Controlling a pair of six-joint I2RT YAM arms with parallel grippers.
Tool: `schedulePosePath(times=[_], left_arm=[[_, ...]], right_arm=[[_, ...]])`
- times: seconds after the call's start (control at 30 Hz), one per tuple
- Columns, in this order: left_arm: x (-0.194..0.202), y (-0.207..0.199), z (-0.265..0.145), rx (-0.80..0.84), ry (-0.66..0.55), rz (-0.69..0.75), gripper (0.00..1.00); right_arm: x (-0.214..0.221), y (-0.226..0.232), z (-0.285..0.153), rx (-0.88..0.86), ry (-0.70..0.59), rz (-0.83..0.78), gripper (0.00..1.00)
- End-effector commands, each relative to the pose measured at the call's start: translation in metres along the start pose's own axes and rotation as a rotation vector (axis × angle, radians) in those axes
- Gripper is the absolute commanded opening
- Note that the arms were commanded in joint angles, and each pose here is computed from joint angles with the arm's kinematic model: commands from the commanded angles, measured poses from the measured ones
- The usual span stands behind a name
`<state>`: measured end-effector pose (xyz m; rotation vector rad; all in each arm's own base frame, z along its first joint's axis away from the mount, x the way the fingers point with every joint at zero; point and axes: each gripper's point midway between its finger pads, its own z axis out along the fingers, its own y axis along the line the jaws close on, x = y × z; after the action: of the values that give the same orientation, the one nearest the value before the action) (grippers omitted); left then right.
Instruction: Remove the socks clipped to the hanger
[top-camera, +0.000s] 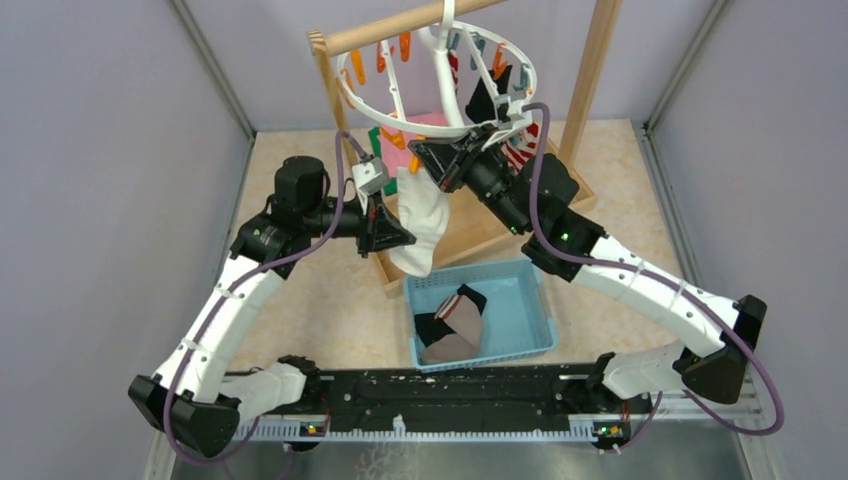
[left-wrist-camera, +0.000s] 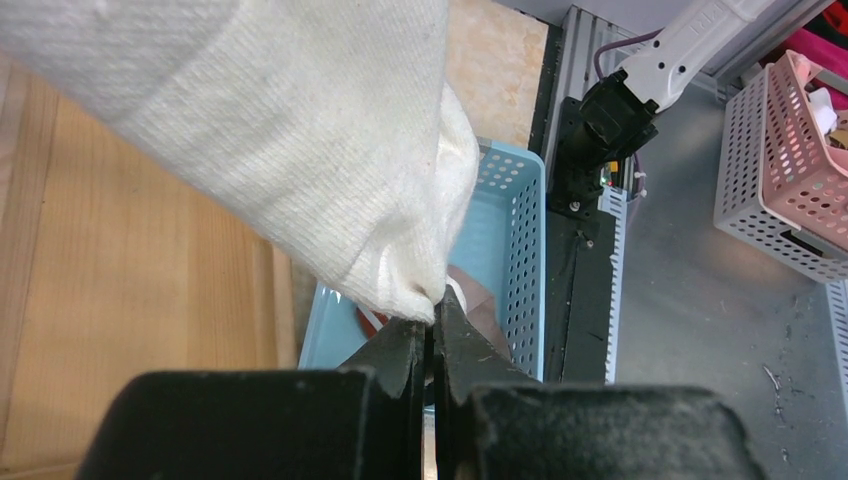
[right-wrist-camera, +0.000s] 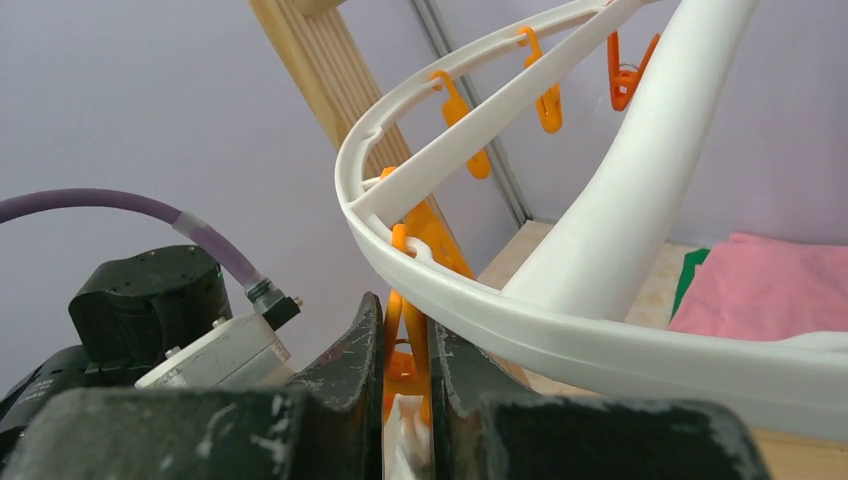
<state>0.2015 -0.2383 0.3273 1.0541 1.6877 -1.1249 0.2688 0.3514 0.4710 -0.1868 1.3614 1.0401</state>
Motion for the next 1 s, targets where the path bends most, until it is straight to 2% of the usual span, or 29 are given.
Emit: schedulePosePath(times=[0.0,0.37,0.53,0.57,0.6,0.63,0.67,0.7,0.73,0.77,0.83,0.97], left_arm=[[0.0,-0.011,-0.002,0.054,-0.009,0.061,0.0],[0.075,-0.041,0.032,0.224,0.212,0.096,0.0],[0.11,-0.042,0.044,0.266,0.328,0.2,0.02],[0.118,-0.041,0.046,0.268,0.348,0.215,0.2],[0.123,-0.039,0.048,0.267,0.365,0.233,0.31],[0.127,-0.037,0.05,0.265,0.378,0.252,0.37],[0.129,-0.036,0.053,0.259,0.386,0.269,0.47],[0.131,-0.033,0.054,0.251,0.394,0.285,0.64],[0.13,-0.031,0.056,0.246,0.393,0.311,0.85],[0.128,-0.029,0.056,0.24,0.391,0.34,0.97],[0.123,-0.023,0.057,0.215,0.389,0.383,0.99],[0.116,-0.02,0.047,0.172,0.439,0.366,0.99]], right_arm=[[-0.02,0.018,0.003,-0.04,-0.028,-0.003,0.0],[-0.001,0.006,0.002,0.0,0.024,-0.007,0.0],[0.0,0.003,-0.001,0.025,0.043,0.0,0.0],[0.001,0.002,-0.003,0.031,0.051,0.001,0.06],[0.003,0.0,-0.005,0.038,0.06,0.001,0.16],[0.003,-0.002,-0.007,0.047,0.064,0.004,0.22],[0.004,-0.003,-0.01,0.054,0.069,0.006,0.28],[0.005,-0.005,-0.014,0.061,0.074,0.009,0.38],[0.006,-0.007,-0.017,0.065,0.082,0.013,0.53],[0.008,-0.008,-0.021,0.07,0.091,0.016,0.63],[0.011,-0.011,-0.029,0.084,0.115,0.019,0.77],[0.023,-0.033,-0.057,0.174,0.182,-0.005,0.9]])
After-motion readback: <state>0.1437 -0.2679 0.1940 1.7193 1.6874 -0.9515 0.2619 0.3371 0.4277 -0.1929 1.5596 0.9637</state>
